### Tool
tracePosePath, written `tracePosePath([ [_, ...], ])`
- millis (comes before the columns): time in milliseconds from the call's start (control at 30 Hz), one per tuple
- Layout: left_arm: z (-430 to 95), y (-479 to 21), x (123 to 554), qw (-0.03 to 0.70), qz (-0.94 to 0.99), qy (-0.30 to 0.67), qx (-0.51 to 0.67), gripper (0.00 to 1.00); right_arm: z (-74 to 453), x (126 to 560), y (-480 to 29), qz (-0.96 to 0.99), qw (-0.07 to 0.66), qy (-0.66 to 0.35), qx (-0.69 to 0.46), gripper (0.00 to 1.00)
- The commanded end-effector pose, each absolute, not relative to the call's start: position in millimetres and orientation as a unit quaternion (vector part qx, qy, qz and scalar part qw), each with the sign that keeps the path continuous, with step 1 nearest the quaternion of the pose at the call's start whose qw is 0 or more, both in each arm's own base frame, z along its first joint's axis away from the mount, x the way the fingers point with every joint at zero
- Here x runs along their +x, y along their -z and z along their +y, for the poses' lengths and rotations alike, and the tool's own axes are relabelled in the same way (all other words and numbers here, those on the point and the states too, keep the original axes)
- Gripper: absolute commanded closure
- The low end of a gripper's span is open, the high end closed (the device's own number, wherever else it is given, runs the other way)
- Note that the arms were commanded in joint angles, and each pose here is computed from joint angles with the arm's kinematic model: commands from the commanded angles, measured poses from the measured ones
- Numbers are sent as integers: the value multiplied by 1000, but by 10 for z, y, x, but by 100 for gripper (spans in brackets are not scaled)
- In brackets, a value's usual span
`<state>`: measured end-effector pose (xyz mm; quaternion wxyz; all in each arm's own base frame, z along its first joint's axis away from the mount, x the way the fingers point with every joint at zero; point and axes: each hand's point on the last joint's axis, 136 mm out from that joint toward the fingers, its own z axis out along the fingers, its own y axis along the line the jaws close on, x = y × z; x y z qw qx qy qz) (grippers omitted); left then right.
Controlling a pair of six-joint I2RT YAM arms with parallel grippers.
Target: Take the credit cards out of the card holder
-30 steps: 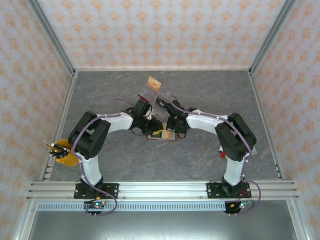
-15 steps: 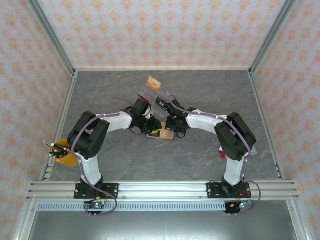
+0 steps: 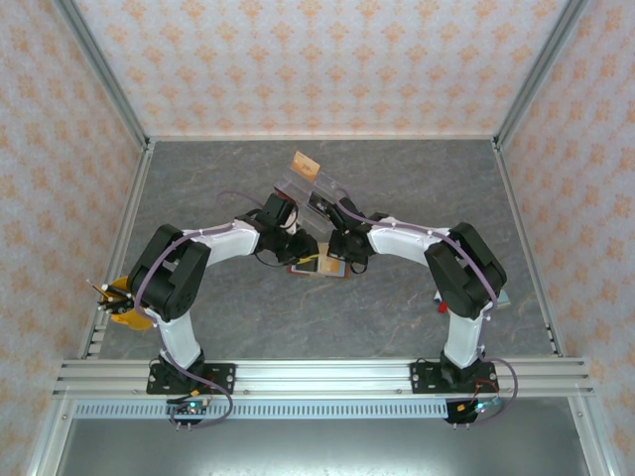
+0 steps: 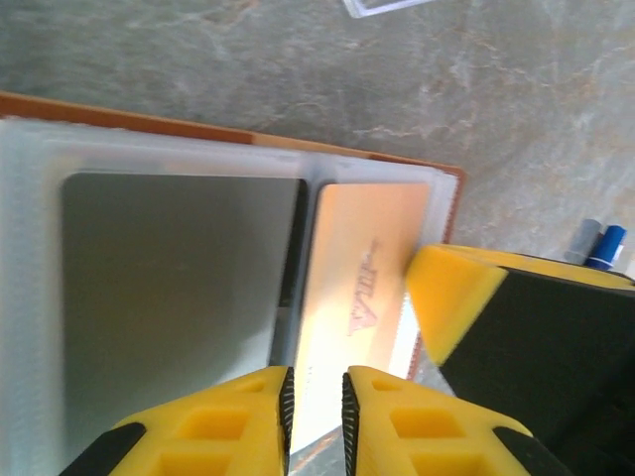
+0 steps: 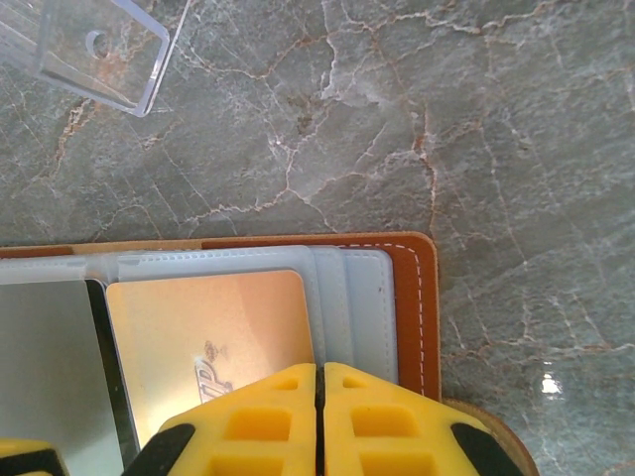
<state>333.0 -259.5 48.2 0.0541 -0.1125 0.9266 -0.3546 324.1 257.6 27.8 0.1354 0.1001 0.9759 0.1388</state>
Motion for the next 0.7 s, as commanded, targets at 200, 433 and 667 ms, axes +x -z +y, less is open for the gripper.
tracePosePath([
  [200,-2674,-400,3334,38,920,369,-123,78,2433,3130,-62,984,113,-95,103,91],
  [433,-2664,-278,3325,27,924,358,-130,77,2431,3115,-42,984,111,-96,103,92],
  [667,-2599,-251,3247,14,943,308,-127,74,2455,3104,-25,983,108,-103,105,92],
])
